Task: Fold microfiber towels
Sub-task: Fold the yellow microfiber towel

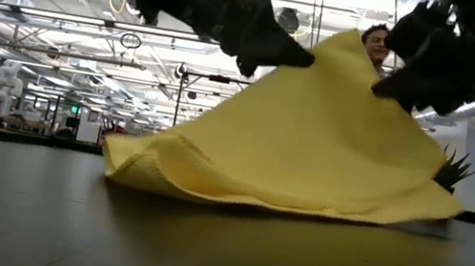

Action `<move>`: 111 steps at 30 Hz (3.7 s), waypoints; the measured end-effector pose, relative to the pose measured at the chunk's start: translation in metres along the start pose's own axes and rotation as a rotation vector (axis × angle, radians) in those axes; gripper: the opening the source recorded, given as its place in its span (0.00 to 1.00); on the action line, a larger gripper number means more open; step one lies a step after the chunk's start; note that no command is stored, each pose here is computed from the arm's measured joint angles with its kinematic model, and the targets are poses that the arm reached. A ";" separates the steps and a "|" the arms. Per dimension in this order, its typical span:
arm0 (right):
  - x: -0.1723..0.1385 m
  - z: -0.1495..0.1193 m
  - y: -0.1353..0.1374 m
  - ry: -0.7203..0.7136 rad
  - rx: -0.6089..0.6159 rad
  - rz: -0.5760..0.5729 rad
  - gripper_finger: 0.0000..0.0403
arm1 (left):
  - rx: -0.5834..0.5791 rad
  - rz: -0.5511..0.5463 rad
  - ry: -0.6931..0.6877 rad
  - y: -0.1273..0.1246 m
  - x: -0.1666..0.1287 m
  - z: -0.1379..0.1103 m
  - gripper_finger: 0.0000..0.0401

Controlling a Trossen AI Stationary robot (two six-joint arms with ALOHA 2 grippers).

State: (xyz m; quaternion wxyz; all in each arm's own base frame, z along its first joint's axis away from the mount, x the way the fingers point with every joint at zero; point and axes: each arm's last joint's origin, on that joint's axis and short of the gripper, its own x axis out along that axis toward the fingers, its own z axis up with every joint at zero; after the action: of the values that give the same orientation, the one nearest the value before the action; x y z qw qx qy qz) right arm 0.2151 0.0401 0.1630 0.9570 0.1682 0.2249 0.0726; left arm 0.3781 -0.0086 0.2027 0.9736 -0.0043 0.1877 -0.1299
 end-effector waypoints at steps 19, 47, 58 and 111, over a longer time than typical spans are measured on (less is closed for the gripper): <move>-0.020 -0.063 -0.026 0.006 0.133 -0.120 0.47 | 0.029 0.060 0.023 -0.006 -0.013 0.010 0.00; -0.024 -0.050 0.010 -0.148 0.089 0.201 0.00 | -0.080 0.039 0.029 -0.014 -0.011 0.010 0.00; -0.005 -0.036 0.023 0.060 0.125 0.022 0.00 | -0.039 0.211 0.144 -0.006 -0.013 -0.001 0.00; -0.052 -0.009 0.019 0.185 0.187 -0.461 0.00 | 0.086 0.221 -0.028 0.050 -0.010 -0.008 0.00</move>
State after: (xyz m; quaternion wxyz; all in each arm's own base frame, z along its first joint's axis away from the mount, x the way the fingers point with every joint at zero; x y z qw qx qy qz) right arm 0.1634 0.0497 0.1830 0.9040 0.1927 0.3497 -0.1530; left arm 0.3787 0.0427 0.1966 0.9837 0.0564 0.1679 -0.0298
